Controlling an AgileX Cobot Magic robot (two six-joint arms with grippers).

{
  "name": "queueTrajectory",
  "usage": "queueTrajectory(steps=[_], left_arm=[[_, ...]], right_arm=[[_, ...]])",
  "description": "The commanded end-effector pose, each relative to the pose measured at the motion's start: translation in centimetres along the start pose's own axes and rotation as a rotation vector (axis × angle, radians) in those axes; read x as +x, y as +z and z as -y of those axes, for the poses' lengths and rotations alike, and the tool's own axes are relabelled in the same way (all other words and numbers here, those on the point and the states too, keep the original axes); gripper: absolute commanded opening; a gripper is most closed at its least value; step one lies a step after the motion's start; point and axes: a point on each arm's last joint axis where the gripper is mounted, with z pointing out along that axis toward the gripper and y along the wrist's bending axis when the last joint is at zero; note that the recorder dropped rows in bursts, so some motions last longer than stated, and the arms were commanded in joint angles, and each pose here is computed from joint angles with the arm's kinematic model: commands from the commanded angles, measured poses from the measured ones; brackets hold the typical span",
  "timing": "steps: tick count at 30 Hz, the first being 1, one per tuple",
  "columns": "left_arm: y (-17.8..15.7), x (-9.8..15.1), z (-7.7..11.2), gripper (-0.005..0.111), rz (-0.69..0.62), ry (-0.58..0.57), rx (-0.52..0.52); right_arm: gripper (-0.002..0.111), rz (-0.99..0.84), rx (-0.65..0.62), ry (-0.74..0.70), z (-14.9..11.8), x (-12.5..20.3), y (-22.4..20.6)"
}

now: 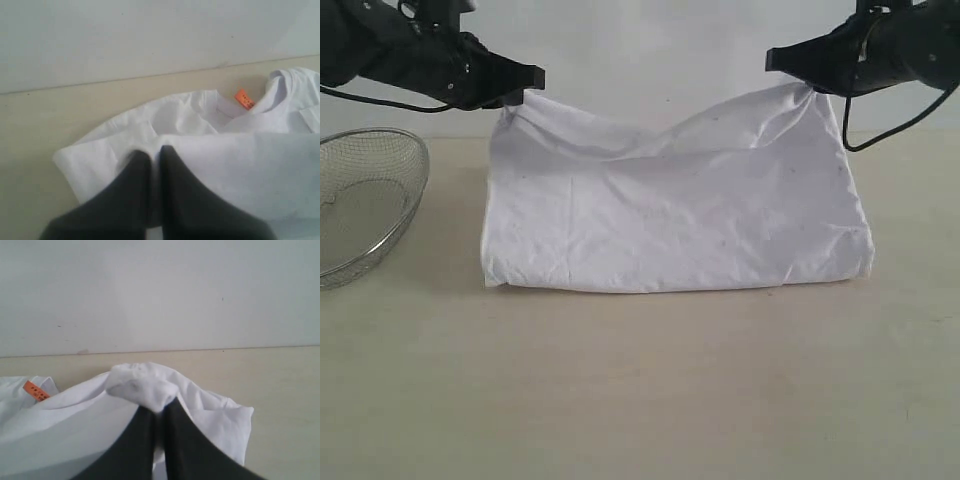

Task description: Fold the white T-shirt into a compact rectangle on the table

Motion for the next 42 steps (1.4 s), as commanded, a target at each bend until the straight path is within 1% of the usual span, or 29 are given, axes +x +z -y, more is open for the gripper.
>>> queueTrajectory(steps=[1, 6, 11, 13, 15, 16, 17, 18, 19, 20, 21, 22, 24, 26, 28, 31, 34, 36, 37, 39, 40, 42], left_arm=[[1.1, 0.1, -0.4, 0.005, -0.002, -0.011, -0.003], [1.3, 0.1, -0.6, 0.005, 0.010, 0.014, -0.018], [1.4, 0.2, -0.8, 0.005, 0.005, 0.008, -0.019], [1.4, 0.4, -0.7, 0.007, -0.013, 0.024, -0.010], [1.4, 0.6, -0.6, 0.016, -0.034, 0.050, -0.002], [1.4, 0.6, -0.7, 0.023, -0.043, 0.059, 0.000], [1.4, 0.7, -0.7, 0.033, -0.050, 0.065, 0.001], [1.4, 0.7, -0.7, 0.043, -0.050, 0.068, 0.001], [1.4, 0.7, -0.7, 0.058, -0.054, 0.056, 0.003], [1.4, 0.7, -0.7, 0.068, -0.052, 0.043, 0.003], [1.4, 0.7, -0.6, 0.075, -0.051, 0.026, 0.003], [1.4, 0.7, -0.6, 0.080, -0.052, 0.001, 0.002], [1.2, 0.7, -0.8, 0.078, -0.070, -0.008, 0.012], [0.8, 0.9, -0.5, 0.068, -0.110, -0.006, 0.040], [0.1, 0.8, -0.3, 0.056, -0.147, 0.012, 0.063], [-1.2, 0.6, 0.4, 0.044, -0.197, 0.026, 0.108], [-2.3, 0.6, 0.9, 0.034, -0.260, 0.008, 0.134], [-2.5, 1.0, 0.9, 0.031, -0.314, 0.021, 0.138], [-2.6, 1.7, 0.9, 0.031, -0.362, 0.017, 0.135], [-2.4, 2.6, 0.8, 0.032, -0.403, 0.018, 0.122], [-2.3, 3.4, 0.7, 0.032, -0.431, 0.008, 0.122], [-2.2, 4.5, 0.7, 0.032, -0.463, -0.011, 0.123]], right_arm=[[0.000, 0.005, 0.000, -0.013, 0.2, 0.0, 0.8], [0.000, 0.004, 0.009, -0.014, 1.0, 0.3, 1.3], [0.000, -0.015, 0.020, -0.004, 1.6, 0.9, 2.1], [0.003, -0.021, 0.019, -0.016, 1.6, 1.2, 2.3], [0.015, -0.023, 0.019, -0.031, 1.6, 1.3, 2.4], [0.025, -0.027, 0.022, -0.031, 1.7, 1.3, 2.4], [0.040, -0.031, 0.025, -0.031, 1.7, 1.3, 2.4], [0.058, -0.042, 0.033, -0.031, 1.8, 1.4, 2.4], [0.076, -0.057, 0.044, -0.031, 1.9, 1.6, 2.4], [0.088, -0.068, 0.052, -0.031, 1.9, 1.7, 2.4], [0.092, -0.084, 0.064, -0.031, 2.1, 1.8, 2.4], [0.090, -0.106, 0.081, -0.030, 2.2, 2.0, 2.3], [0.081, -0.147, 0.111, -0.030, 2.5, 2.4, 2.3], [0.071, -0.196, 0.148, -0.045, 2.8, 2.8, 2.1], [0.065, -0.253, 0.186, -0.054, 3.2, 3.2, 1.8], [0.064, -0.336, 0.206, -0.076, 3.4, 3.6, 1.3], [0.064, -0.411, 0.175, -0.081, 3.1, 3.8, 0.4], [0.064, -0.463, 0.137, -0.053, 2.7, 4.1, 0.1], [0.064, -0.493, 0.102, -0.053, 2.4, 4.2, -0.3], [0.064, -0.552, 0.052, -0.033, 1.9, 4.6, -0.5], [0.064, -0.586, 0.037, -0.012, 1.7, 4.9, -0.7], [0.064, -0.620, 0.040, -0.016, 1.8, 5.5, -0.8]])
